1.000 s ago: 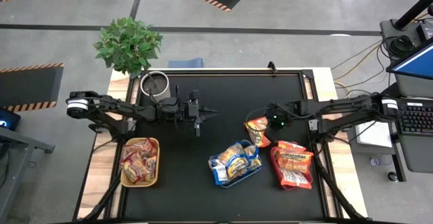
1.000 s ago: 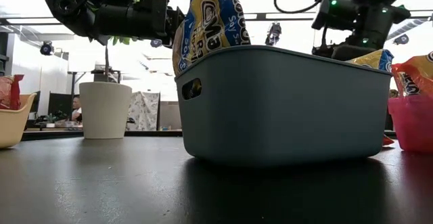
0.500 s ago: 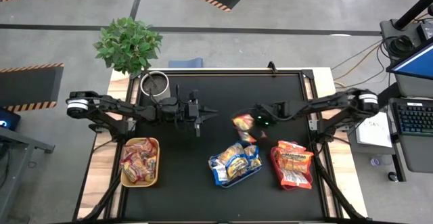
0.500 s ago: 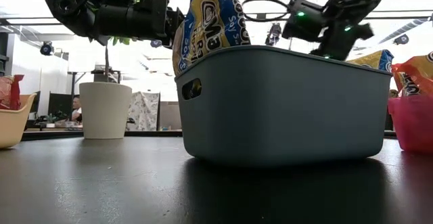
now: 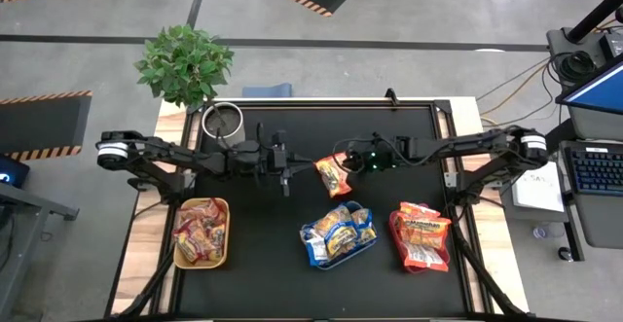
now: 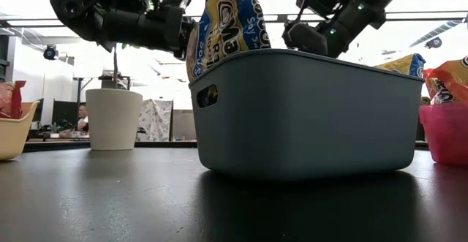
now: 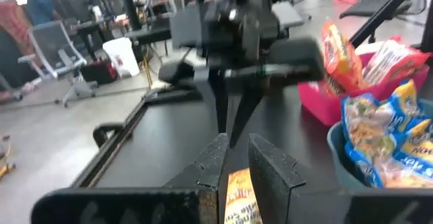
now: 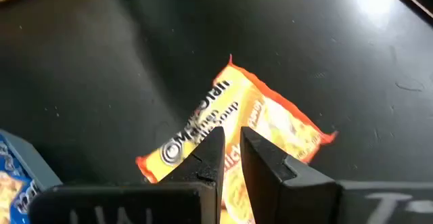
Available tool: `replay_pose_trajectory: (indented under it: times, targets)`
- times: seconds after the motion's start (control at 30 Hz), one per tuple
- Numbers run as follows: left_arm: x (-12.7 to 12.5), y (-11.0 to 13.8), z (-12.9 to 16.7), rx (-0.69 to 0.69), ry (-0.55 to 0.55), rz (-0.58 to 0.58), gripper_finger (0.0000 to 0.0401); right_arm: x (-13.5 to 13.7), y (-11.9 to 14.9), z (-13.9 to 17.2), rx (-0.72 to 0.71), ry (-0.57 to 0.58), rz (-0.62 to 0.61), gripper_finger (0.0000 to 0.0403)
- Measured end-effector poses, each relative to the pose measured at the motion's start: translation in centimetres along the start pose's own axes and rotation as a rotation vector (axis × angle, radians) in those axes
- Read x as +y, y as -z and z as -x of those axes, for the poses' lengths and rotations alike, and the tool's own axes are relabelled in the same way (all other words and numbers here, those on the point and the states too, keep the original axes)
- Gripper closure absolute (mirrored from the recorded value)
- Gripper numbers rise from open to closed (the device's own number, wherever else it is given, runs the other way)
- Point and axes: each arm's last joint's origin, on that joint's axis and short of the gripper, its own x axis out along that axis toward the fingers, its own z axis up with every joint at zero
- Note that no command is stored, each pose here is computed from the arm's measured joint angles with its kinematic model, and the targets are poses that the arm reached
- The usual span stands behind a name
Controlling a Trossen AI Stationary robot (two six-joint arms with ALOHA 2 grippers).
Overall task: Sort Maruchan noodles
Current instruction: Put the orange noodle pack into the red bin
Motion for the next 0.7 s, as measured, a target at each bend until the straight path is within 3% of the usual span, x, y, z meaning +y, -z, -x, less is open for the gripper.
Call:
replay_pose_trajectory:
  times: [0.33,0.57,0.7]
  targets:
    - [-0.7,3.0,-3.4,0.146,0.025,0.005,0.0361,-1.3,0.6,1.1,-0.023,0.030,-0.031,0.0365]
    - [-1.1,4.3,-7.3,0.353,0.086,-0.085,0.0361,-2.7,1.4,0.5,0.049,0.079,-0.201,0.0359]
    - [-1.4,5.3,-8.4,0.401,0.102,-0.105,0.0361,-3.3,1.9,0.3,0.088,0.106,-0.240,0.0329]
